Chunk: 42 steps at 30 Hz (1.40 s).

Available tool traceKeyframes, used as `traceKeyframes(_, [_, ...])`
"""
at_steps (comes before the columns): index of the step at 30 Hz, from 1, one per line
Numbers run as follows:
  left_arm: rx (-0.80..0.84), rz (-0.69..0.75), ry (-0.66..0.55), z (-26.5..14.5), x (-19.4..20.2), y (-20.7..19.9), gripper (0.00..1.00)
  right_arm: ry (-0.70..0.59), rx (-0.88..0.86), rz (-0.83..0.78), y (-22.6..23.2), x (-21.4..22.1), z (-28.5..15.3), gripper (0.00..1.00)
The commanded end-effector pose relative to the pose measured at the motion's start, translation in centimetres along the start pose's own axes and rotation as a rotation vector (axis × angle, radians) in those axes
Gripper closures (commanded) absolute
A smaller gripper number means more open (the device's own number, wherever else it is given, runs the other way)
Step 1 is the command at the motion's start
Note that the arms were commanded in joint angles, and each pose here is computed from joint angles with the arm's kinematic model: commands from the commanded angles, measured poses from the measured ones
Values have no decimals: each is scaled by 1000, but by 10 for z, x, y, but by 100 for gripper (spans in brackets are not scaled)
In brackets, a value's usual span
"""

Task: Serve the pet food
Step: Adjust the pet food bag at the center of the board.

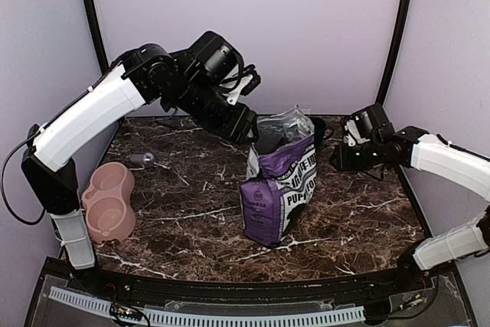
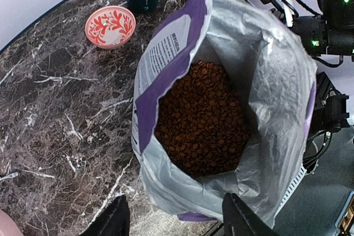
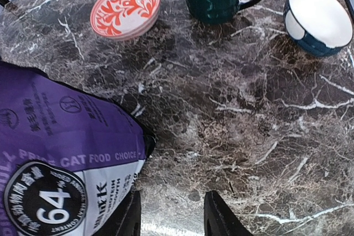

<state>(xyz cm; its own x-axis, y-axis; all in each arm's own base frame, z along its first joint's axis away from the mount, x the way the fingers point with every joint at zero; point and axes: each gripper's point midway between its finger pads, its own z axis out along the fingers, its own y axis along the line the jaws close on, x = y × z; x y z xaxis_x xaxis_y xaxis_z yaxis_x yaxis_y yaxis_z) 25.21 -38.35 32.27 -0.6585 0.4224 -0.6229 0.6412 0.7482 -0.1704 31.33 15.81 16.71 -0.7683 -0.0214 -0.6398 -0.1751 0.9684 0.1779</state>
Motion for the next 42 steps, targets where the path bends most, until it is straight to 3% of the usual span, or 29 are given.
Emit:
traceKeyframes(1, [11,-18,47,17,11,-3,41,-36,-21,18,-1,1,-4,60])
traceKeyframes(4, [-3,-16,67,28,15,-1,45,-27,-24,32,-3,10,-3,60])
traceKeyframes(6, [-5,-16,80,32,17,-2,57,-21,-40,43,-3,15,-2,60])
traceKeyframes(10, [-26,-25,98,33,22,2,89,-3,-108,48,6,28,1,58])
traceKeyframes(13, [-67,-31,109,24,24,10,100,4,-138,53,9,34,2,57])
traceKeyframes(21, [-192,-8,54,-17,9,33,100,14,-115,61,4,40,5,57])
traceKeyframes(26, [-220,8,59,-12,11,37,99,14,-108,53,3,38,4,57])
traceKeyframes(29, [-193,21,60,-1,10,32,82,13,-98,48,1,39,5,57])
traceKeyframes(33, [-160,46,37,10,-1,25,45,9,-89,45,1,37,6,57])
traceKeyframes(35, [-151,56,11,13,-10,24,40,7,-95,45,2,35,5,56])
traceKeyframes(42, [-93,96,-60,25,-34,23,43,31,-269,45,28,48,-3,47])
